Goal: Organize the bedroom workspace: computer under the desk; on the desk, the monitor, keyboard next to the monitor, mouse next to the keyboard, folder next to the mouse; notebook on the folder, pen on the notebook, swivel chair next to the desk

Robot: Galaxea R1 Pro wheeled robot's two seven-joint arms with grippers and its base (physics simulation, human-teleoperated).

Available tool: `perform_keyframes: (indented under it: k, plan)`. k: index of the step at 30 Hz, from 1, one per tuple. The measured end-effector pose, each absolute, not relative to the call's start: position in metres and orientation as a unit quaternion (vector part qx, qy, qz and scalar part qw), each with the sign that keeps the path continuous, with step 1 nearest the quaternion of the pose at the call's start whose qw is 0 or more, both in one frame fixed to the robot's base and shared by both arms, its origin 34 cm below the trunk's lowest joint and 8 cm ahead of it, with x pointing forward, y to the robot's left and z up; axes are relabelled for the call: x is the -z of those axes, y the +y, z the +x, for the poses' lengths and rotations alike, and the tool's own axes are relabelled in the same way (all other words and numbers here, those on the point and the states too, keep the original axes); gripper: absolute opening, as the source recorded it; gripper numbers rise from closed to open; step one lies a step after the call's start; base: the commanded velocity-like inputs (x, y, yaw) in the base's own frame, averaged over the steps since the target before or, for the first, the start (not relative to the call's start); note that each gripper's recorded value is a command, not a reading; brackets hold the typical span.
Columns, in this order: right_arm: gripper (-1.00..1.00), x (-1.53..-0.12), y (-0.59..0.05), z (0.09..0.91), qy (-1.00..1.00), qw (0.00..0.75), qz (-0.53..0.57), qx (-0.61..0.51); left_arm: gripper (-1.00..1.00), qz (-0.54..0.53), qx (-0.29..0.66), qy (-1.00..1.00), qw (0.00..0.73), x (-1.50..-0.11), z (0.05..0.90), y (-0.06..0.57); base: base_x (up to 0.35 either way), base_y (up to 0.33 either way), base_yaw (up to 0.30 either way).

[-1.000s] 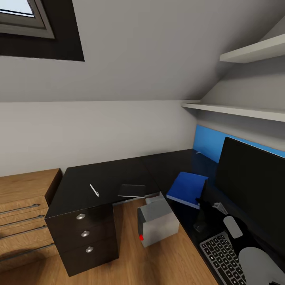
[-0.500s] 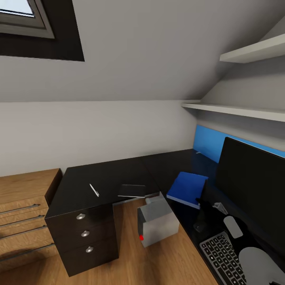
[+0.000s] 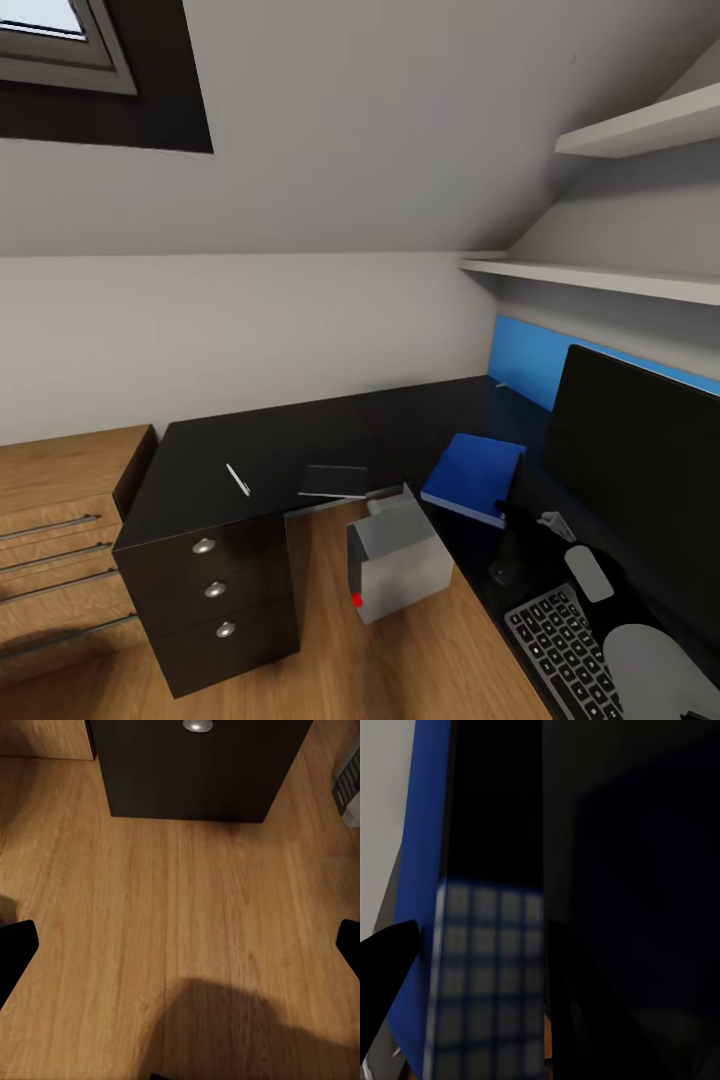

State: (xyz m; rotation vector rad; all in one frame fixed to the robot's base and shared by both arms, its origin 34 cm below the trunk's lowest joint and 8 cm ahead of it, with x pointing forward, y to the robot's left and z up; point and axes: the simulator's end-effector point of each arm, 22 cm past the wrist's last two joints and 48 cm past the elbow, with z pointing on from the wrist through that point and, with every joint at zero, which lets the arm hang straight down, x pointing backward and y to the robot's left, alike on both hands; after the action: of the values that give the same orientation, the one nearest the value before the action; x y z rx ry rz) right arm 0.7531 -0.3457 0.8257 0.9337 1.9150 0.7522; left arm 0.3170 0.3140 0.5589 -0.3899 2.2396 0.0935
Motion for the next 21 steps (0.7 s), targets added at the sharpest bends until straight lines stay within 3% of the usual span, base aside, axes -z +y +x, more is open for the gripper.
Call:
perform_keyframes:
  k: [21]
  plan:
    - [-1.0, -0.792, -0.346, 0.753, 0.767, 0.426, 0.373, -0.301, 1.0, -0.157, -0.038, 0.893, 0.42, -0.525, 0.317, 0.315, 0.0, 0.0, 0.0]
